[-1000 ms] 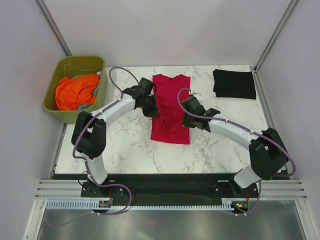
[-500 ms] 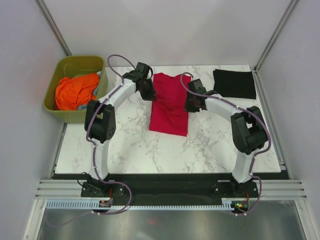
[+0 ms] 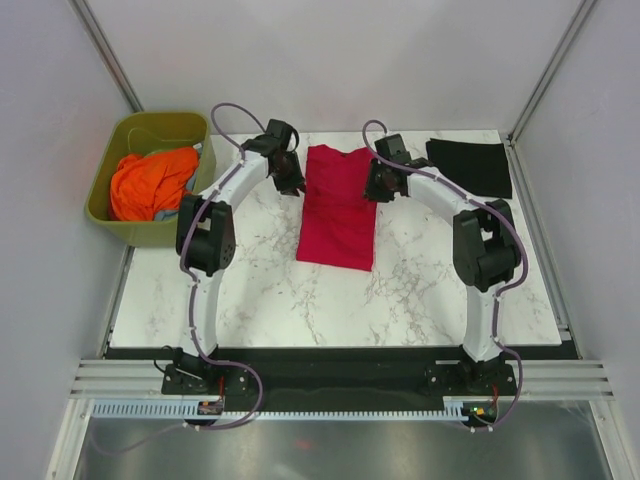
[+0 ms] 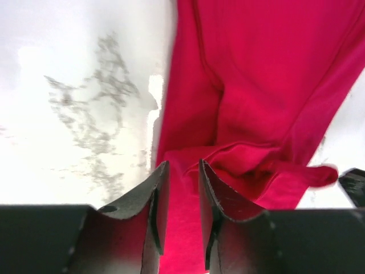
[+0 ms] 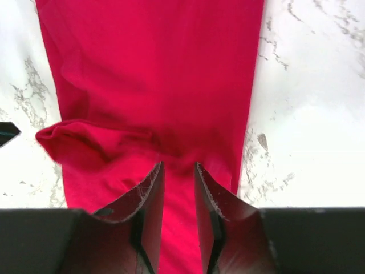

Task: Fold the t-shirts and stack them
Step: Fold the tshirt

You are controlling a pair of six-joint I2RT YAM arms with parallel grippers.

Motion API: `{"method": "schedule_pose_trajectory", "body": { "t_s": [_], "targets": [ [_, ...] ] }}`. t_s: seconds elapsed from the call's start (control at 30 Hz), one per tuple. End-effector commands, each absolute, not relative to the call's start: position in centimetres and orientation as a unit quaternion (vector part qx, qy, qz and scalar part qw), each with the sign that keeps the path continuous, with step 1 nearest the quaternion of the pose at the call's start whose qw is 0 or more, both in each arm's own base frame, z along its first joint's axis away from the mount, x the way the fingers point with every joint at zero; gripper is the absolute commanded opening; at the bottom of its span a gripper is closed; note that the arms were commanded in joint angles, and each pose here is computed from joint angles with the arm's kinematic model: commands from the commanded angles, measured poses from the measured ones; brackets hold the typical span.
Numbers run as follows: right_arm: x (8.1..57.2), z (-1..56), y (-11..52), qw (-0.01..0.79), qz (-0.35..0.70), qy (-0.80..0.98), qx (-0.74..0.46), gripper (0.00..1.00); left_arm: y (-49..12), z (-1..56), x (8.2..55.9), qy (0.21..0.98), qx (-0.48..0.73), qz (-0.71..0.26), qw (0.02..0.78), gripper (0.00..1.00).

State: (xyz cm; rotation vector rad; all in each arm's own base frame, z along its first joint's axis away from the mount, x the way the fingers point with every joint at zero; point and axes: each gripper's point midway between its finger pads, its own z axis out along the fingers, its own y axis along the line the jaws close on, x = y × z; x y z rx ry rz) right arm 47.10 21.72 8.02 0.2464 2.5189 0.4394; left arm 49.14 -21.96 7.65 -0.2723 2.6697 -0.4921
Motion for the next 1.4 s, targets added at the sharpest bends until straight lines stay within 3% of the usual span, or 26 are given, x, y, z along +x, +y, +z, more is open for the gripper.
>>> {"method": "schedule_pose_trajectory", "body": {
  "t_s": [0.0, 0.1, 0.23, 0.33, 0.43, 0.53, 0.87, 0.93, 1.03, 1.07, 1.13, 1.17, 1.37],
  "targets": [
    [46.8, 11.9, 21.1, 0.304, 0.171, 0.930, 0.120, 0.35, -19.2, 13.9, 50.6, 0.944, -0.059, -0.126, 0.299, 0.33],
    [44.8, 11.4, 20.6, 0.289, 0.173, 0.933, 0.129, 0.36, -18.1, 15.4, 49.2, 0.942, -0.056, -0.113, 0.310, 0.33],
    [41.7, 9.3, 20.3, 0.259, 0.173, 0.944, 0.111, 0.33, -20.6, 15.1, 45.5, 0.946, -0.026, -0.194, 0.259, 0.33],
    [38.5, 7.7, 20.3, 0.220, 0.183, 0.953, 0.097, 0.33, -21.7, 11.8, 41.1, 0.953, -0.019, -0.236, 0.191, 0.33],
    [35.6, 7.3, 19.7, 0.207, 0.189, 0.956, 0.089, 0.37, -21.0, 9.8, 38.2, 0.960, -0.017, -0.220, 0.172, 0.35],
    [33.6, 7.3, 20.1, 0.197, 0.220, 0.953, 0.074, 0.42, -20.9, 8.8, 36.5, 0.959, -0.016, -0.231, 0.163, 0.43],
    [30.0, 4.7, 21.3, 0.181, 0.265, 0.946, 0.043, 0.43, -21.9, 5.0, 33.3, 0.960, -0.006, -0.254, 0.120, 0.47],
    [29.6, 4.0, 21.2, 0.175, 0.262, 0.948, 0.043, 0.42, -21.8, 4.2, 32.7, 0.963, -0.008, -0.242, 0.115, 0.44],
    [29.5, 3.4, 21.1, 0.184, 0.263, 0.946, 0.038, 0.35, -21.6, 3.4, 32.3, 0.967, -0.010, -0.229, 0.110, 0.29],
    [29.6, 3.2, 21.1, 0.186, 0.264, 0.946, 0.037, 0.27, -21.6, 3.3, 32.2, 0.967, -0.012, -0.231, 0.107, 0.16],
    [29.2, 2.7, 20.9, 0.183, 0.262, 0.947, 0.037, 0.14, -21.6, 3.4, 31.7, 0.967, -0.016, -0.232, 0.104, 0.07],
    [29.2, 3.0, 21.0, 0.191, 0.269, 0.944, 0.034, 0.00, -21.6, 3.4, 31.5, 0.967, -0.016, -0.232, 0.104, 0.02],
    [27.1, 3.3, 19.8, 0.200, 0.265, 0.942, 0.044, 0.00, -21.8, 3.7, 28.8, 0.967, -0.025, -0.234, 0.097, 0.02]
  ]
}}
